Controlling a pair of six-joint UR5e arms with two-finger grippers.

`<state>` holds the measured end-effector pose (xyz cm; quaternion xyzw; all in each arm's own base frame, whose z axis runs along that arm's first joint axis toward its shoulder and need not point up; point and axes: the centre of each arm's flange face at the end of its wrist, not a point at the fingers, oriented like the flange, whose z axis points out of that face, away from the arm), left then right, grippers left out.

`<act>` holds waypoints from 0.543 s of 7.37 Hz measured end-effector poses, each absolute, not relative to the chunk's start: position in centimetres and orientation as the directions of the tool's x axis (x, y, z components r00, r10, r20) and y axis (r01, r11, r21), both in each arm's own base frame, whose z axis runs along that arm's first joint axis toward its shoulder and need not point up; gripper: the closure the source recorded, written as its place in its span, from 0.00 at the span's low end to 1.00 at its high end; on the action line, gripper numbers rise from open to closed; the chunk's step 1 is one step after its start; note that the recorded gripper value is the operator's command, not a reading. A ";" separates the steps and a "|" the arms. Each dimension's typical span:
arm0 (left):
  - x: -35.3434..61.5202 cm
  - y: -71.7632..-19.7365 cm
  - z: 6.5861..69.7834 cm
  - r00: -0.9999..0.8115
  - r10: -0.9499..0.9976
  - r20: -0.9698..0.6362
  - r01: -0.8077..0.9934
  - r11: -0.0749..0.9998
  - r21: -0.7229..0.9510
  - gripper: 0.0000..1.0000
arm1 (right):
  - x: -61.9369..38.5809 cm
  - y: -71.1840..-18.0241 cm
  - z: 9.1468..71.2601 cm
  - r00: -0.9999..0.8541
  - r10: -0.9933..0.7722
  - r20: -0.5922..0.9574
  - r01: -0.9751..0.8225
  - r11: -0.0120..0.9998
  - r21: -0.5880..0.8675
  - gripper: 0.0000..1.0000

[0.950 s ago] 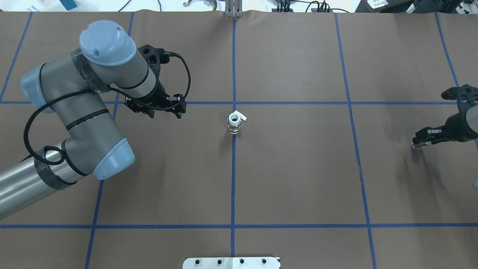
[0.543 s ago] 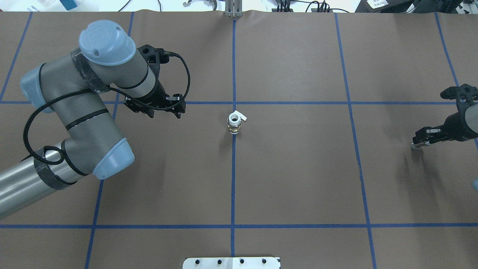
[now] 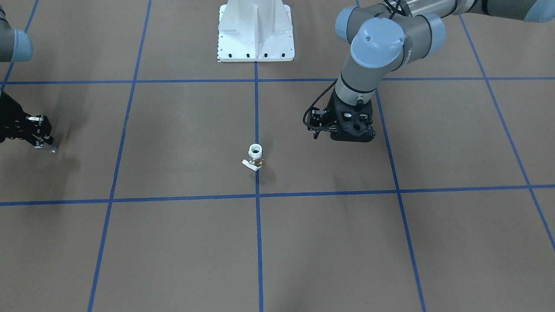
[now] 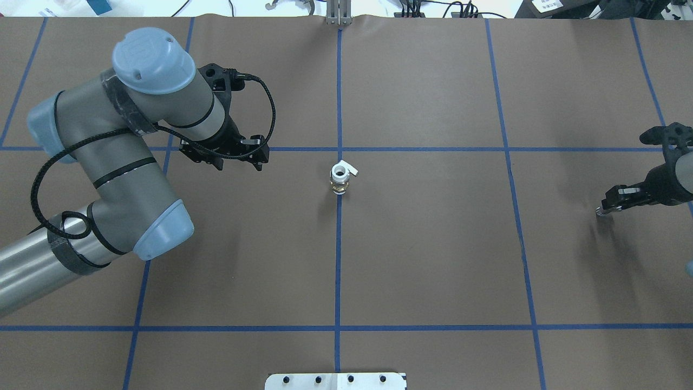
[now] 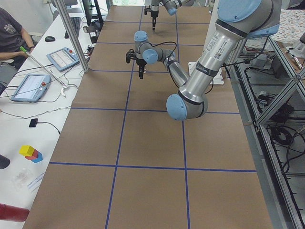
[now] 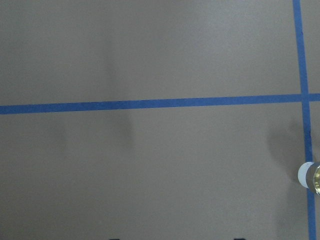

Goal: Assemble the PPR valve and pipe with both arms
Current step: 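Close the right gripper on the chrome elbow fitting, then lift the elbow with the right gripper and carry it above the valve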

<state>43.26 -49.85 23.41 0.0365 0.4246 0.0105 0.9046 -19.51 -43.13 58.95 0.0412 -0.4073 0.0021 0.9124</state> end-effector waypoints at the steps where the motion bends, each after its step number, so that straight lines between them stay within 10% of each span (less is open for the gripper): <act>1: 43.2 -49.9 23.4 0.639 0.049 -0.768 0.013 0.997 0.075 0.19 | -19.5 -43.1 59.0 0.668 -0.030 0.743 -0.037 0.997 0.074 0.96; 4: 43.0 -49.8 23.1 0.636 0.050 -0.770 0.015 0.997 0.078 0.19 | -19.6 -43.4 58.1 0.656 -0.032 0.754 -0.035 0.997 0.073 1.00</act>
